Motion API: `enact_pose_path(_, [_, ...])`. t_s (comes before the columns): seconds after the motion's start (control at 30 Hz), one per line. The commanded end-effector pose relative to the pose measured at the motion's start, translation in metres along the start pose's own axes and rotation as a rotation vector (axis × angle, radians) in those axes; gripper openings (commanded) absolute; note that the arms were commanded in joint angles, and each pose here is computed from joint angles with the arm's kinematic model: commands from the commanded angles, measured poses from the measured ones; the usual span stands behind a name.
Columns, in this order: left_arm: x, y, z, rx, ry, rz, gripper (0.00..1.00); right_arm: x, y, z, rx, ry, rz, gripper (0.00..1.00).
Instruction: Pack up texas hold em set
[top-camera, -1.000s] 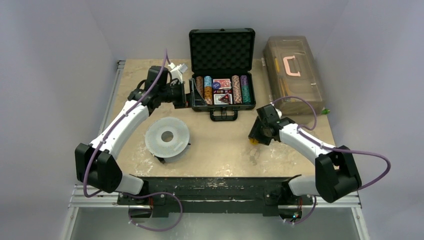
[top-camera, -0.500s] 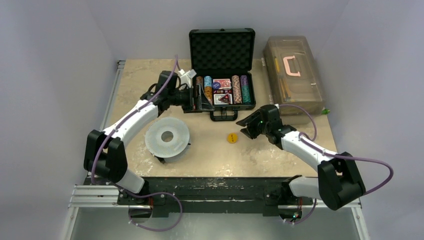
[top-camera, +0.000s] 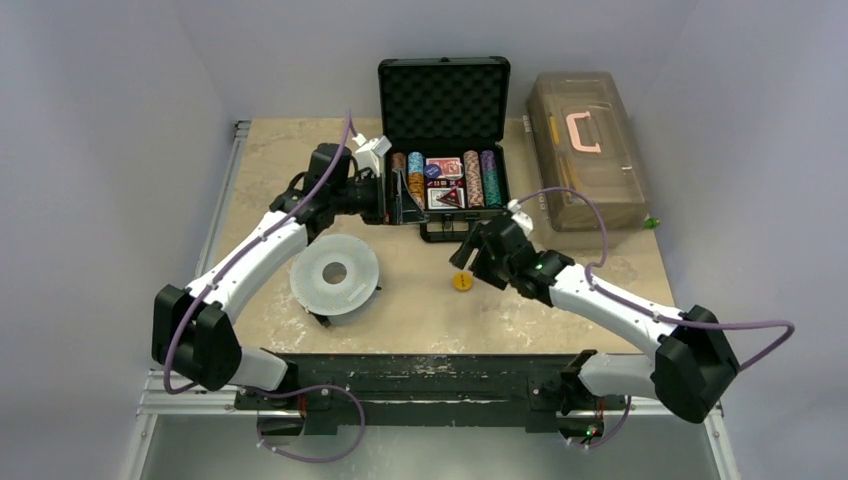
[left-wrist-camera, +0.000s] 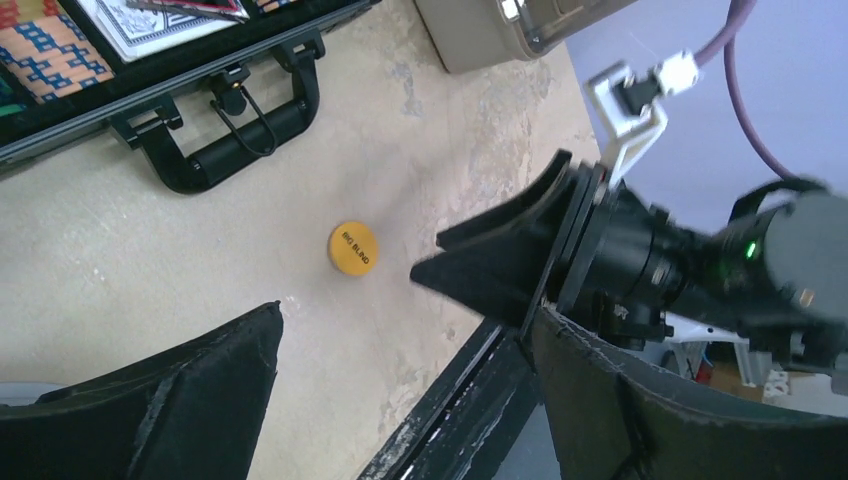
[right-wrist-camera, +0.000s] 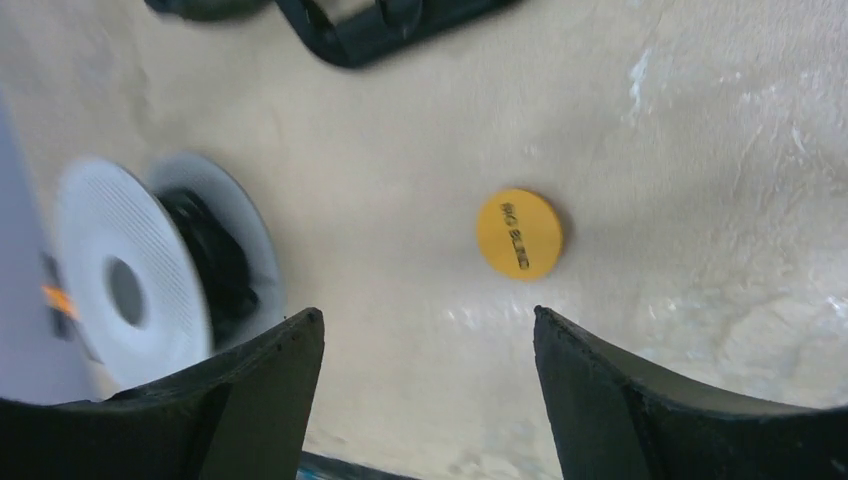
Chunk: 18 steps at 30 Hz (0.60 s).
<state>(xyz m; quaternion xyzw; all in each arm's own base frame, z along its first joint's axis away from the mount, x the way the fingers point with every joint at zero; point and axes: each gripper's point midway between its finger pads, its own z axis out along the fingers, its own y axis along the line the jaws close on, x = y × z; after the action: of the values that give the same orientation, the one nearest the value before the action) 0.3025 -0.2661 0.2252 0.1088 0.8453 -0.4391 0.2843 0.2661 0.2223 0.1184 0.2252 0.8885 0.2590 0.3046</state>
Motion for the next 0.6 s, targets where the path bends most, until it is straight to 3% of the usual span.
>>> enact_pose_path(0.0, [-0.017,-0.01,-0.017,-0.019,-0.08,0.078,0.91,0.006,-0.009,-0.018,0.149,-0.099,-0.433,0.79])
enact_pose_path(0.1, [-0.022,-0.01,-0.026,-0.056,-0.114,0.1,0.91,0.017,0.0,-0.018,0.168,-0.067,-0.665,0.87])
enact_pose_path(0.23, [-0.029,-0.007,-0.041,-0.122,-0.171,0.145,0.92,0.017,-0.005,-0.01,0.285,-0.007,-0.795,0.94])
enact_pose_path(0.4, [-0.037,-0.002,-0.061,-0.21,-0.233,0.189,0.92,0.029,0.004,0.009,0.304,0.068,-0.817,0.99])
enact_pose_path(0.57, [-0.042,0.001,-0.071,-0.258,-0.275,0.205,0.92,0.038,0.01,0.034,0.215,0.142,-0.695,0.98])
